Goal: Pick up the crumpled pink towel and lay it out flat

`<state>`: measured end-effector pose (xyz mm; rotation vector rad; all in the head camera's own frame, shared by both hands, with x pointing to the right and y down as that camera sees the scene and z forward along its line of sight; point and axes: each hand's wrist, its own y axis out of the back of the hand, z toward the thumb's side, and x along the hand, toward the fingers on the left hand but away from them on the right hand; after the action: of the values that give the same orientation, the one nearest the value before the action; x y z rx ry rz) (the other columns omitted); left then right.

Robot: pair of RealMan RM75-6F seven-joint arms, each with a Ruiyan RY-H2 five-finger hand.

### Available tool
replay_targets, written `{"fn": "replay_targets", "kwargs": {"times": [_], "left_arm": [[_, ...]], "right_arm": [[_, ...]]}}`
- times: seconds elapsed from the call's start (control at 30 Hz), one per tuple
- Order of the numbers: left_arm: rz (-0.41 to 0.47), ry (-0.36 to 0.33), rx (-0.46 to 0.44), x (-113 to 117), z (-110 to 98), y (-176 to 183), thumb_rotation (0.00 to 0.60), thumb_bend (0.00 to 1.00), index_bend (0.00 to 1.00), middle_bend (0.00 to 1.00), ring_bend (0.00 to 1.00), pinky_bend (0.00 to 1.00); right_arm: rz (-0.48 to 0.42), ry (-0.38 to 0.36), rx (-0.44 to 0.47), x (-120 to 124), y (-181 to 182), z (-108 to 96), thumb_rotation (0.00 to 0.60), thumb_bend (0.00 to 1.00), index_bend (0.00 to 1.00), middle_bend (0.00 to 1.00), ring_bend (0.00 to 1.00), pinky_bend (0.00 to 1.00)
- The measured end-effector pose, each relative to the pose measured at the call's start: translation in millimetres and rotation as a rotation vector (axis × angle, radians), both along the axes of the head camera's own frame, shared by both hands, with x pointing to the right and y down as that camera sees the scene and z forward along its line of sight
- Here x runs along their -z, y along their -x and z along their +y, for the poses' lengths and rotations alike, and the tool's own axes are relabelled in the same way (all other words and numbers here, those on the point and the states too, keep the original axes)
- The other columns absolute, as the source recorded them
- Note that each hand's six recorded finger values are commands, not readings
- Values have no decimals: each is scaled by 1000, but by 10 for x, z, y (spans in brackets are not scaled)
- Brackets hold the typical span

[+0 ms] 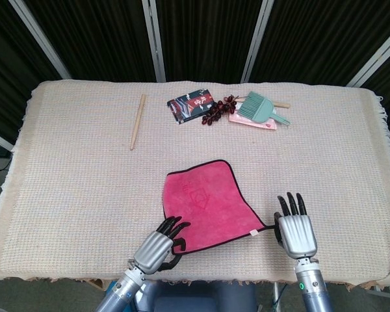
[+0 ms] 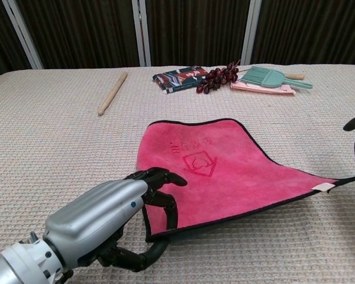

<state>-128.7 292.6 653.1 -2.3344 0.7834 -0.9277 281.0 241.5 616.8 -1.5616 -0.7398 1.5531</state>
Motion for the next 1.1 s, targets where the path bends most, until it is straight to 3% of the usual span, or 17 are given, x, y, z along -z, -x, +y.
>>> {"fn": "replay_targets", "kwargs": {"times": [0.97, 1.1], "left_arm": [[35, 14, -13, 30, 109, -277, 600, 525, 618, 112, 0, 0], [31, 14, -21, 23, 122, -302, 600, 463, 590, 94, 0, 0]], "right_arm": [[48, -15, -53, 4, -234, -89, 600, 565, 636, 175, 17, 0], [50, -13, -60, -4, -259, -95, 600, 566, 579, 175, 9, 0]]}}
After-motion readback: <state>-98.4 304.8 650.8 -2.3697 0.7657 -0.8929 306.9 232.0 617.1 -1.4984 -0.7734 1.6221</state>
